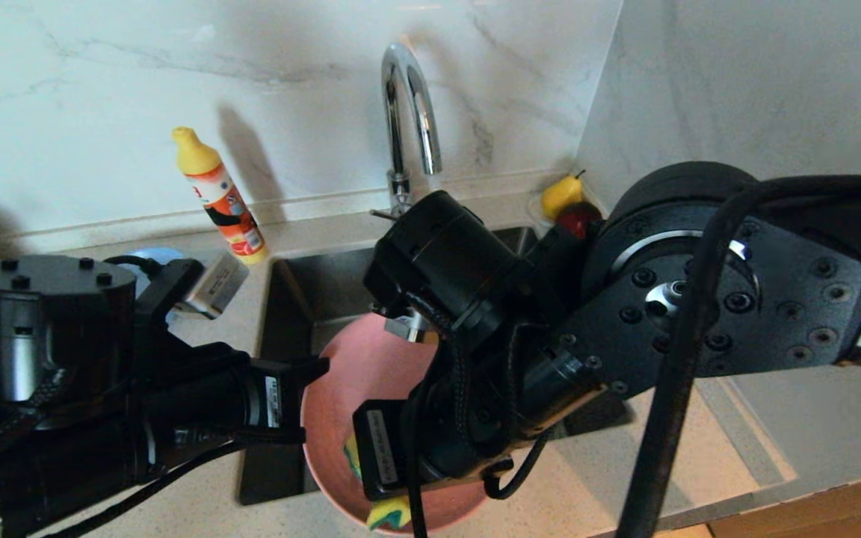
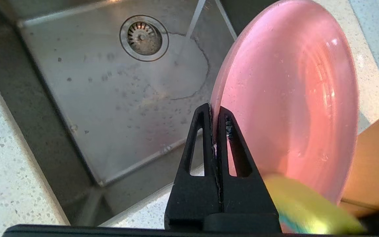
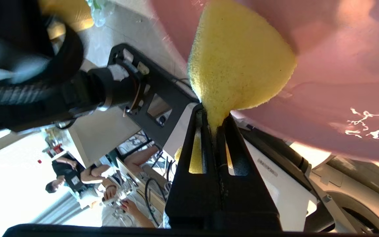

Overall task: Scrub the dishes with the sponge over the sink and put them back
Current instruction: Wipe the plate

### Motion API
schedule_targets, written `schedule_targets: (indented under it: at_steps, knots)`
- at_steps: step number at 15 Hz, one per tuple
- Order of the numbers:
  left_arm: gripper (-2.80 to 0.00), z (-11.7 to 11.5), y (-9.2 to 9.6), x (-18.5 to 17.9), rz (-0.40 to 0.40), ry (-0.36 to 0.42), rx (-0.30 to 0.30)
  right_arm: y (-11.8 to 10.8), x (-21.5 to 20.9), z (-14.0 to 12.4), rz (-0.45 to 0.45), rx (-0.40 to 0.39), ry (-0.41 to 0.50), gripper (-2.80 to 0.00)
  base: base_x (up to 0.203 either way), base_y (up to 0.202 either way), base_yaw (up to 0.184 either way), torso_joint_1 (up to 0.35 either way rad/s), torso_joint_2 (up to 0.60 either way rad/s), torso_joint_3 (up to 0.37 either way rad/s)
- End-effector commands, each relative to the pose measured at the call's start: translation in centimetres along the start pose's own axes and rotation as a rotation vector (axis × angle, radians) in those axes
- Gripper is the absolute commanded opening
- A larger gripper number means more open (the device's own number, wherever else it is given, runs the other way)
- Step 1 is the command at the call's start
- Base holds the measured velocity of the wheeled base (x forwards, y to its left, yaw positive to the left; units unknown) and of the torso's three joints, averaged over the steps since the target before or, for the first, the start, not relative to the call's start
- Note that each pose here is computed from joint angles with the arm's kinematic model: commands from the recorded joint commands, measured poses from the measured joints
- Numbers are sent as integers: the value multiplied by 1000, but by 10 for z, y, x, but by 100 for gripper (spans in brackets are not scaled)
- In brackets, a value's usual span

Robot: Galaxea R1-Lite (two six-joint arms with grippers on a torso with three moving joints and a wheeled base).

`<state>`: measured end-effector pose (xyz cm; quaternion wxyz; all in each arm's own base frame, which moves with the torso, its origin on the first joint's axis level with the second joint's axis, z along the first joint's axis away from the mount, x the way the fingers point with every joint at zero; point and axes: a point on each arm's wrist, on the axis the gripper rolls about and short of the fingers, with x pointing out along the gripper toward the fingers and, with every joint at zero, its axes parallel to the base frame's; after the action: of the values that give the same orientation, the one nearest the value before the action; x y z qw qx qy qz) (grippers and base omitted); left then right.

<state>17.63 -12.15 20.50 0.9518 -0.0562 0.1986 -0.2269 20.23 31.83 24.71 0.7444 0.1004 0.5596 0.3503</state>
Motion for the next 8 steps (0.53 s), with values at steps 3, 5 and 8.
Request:
schedule_targets:
  at_steps: [3, 5, 8]
  knots:
    - [-280, -3, 1, -5, 1, -3, -1, -16, -11, 14, -14, 50, -42, -280, 0, 0, 0, 0, 0, 0]
    - [-280, -4, 2, -6, 0, 0, -2, -21, -17, 18, -14, 63, -61, -280, 0, 0, 0, 0, 0, 0]
    - [-280, -3, 2, -7, -1, -5, -1, -27, -24, 23, -16, 78, -88, -280, 0, 0, 0, 0, 0, 0]
